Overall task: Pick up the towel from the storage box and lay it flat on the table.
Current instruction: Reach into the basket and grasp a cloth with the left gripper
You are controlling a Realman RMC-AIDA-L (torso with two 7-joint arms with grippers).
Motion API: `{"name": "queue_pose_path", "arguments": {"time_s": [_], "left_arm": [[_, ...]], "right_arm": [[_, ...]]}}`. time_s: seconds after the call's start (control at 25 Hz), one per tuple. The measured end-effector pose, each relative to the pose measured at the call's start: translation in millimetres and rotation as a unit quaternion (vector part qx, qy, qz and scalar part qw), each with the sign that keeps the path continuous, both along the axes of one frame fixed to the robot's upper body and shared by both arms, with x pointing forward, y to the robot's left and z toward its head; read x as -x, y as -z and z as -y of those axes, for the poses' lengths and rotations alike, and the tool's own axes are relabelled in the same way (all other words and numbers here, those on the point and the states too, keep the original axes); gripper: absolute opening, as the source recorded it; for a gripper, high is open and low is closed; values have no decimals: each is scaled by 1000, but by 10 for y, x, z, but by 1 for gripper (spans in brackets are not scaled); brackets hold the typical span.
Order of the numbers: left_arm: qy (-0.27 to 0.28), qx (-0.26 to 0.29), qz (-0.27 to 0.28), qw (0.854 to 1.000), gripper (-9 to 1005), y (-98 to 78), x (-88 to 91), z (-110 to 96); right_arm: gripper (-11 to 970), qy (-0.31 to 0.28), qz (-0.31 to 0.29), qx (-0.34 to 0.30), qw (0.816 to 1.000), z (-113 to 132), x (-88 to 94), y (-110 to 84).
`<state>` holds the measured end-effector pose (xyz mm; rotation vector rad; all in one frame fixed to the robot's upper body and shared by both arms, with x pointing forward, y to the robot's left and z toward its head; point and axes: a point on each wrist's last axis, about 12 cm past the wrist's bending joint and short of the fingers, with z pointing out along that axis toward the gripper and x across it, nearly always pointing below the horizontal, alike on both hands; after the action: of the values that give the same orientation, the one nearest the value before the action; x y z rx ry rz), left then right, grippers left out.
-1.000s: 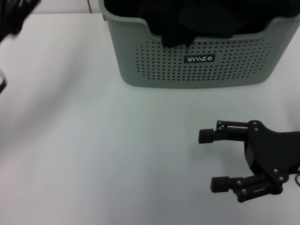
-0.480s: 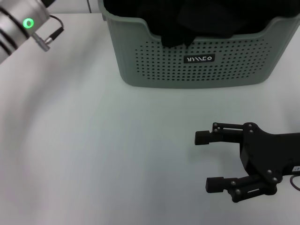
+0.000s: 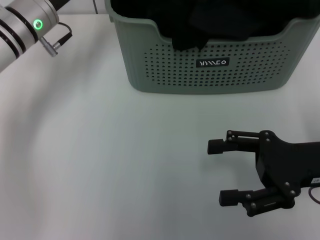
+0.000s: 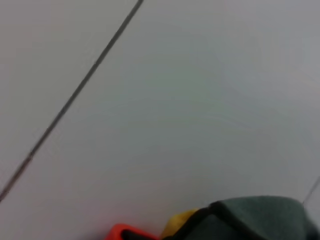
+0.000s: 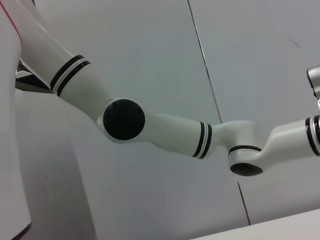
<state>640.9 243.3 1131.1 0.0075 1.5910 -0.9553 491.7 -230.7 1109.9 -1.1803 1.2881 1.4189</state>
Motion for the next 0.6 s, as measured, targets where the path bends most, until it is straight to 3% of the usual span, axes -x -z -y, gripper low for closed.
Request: {"name": "queue_pose_path", "arguments": {"time_s": [0.6], "left_arm": [[79, 43, 19, 996, 719, -140, 41, 280]], "right_arm": [[855, 2, -3, -4, 1000, 20, 44, 40]]}}
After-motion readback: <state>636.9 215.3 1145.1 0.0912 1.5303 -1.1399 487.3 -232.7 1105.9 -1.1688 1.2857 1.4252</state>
